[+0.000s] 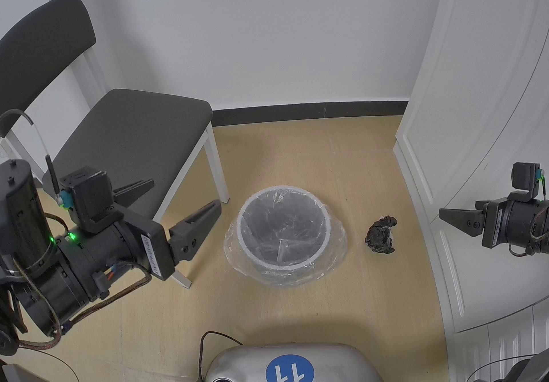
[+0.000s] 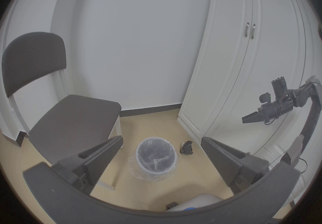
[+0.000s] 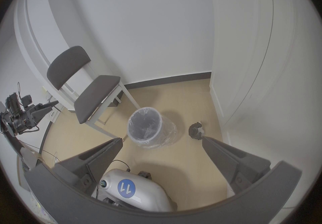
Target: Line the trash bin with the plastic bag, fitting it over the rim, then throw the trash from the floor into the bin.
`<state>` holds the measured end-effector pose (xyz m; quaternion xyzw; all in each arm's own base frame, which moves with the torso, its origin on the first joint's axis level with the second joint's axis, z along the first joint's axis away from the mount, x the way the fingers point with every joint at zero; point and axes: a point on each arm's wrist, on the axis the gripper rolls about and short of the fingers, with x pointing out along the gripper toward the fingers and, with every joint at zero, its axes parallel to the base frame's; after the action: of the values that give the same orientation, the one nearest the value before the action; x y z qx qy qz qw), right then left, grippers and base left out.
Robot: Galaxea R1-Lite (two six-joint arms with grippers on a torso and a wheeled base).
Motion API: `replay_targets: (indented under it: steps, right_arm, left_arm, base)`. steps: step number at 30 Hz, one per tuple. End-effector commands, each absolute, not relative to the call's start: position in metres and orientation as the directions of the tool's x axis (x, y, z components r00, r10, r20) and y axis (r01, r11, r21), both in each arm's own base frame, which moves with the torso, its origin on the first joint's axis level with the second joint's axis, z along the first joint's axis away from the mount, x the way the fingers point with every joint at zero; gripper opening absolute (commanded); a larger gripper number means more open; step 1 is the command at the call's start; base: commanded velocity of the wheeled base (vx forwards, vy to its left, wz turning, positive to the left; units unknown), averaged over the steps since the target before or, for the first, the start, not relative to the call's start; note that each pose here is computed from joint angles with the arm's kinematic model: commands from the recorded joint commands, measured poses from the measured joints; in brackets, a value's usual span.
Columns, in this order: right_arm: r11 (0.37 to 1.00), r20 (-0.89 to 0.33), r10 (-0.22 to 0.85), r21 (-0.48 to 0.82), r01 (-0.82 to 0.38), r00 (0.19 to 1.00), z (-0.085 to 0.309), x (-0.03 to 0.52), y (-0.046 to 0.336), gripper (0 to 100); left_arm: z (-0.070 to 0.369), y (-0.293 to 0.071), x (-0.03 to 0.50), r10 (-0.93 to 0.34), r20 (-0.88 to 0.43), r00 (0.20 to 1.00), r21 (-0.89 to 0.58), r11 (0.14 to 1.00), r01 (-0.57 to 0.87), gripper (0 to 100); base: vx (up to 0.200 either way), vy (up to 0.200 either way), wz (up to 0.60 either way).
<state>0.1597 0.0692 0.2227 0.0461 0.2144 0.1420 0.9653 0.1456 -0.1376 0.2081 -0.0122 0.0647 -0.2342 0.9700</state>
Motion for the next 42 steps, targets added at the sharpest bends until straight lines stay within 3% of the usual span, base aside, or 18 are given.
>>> replay_targets:
  steps: [1,6,16,22,36,37,42]
  right_arm:
    - [0.961,-0.412,0.275,0.147,-0.234,0.869,0.222,0.169,0.069,100]
    - [0.985,-0.431,0.171,0.109,-0.137,0.886,0.218,0.208,0.061,100]
    - [0.993,-0.486,0.119,0.060,-0.102,0.866,0.203,0.230,0.051,100]
    - [0.998,-0.575,0.070,0.046,-0.053,0.815,0.171,0.270,0.048,100]
    - [0.999,-0.633,0.014,0.041,0.016,0.774,0.104,0.357,0.040,100]
    - [0.999,-0.663,0.011,0.044,0.025,0.749,0.078,0.378,0.042,100]
    - [0.995,-0.643,0.026,0.094,0.045,0.766,0.051,0.412,0.045,100]
  left_arm:
    - [0.218,-0.126,0.144,-0.424,-0.079,0.902,-0.011,0.905,0.424,100]
    - [0.204,-0.112,0.154,-0.345,-0.141,0.928,0.128,0.923,0.362,100]
    - [0.208,-0.102,0.144,-0.332,-0.186,0.925,0.154,0.920,0.361,100]
    - [0.207,-0.108,0.152,-0.404,-0.241,0.882,0.025,0.906,0.422,100]
    - [0.191,-0.117,0.180,-0.385,-0.282,0.879,-0.008,0.917,0.399,100]
    - [0.190,-0.117,0.181,-0.383,-0.287,0.878,-0.007,0.918,0.398,100]
    - [0.190,-0.116,0.181,-0.381,-0.284,0.880,-0.008,0.919,0.395,100]
  base:
    - [0.000,0.000,0.00]
    - [0.000,0.000,0.00]
    - [0.000,0.000,0.00]
    - [0.000,0.000,0.00]
    - [0.000,0.000,0.00]
    - [0.000,0.000,0.00]
    - [0.000,0.000,0.00]
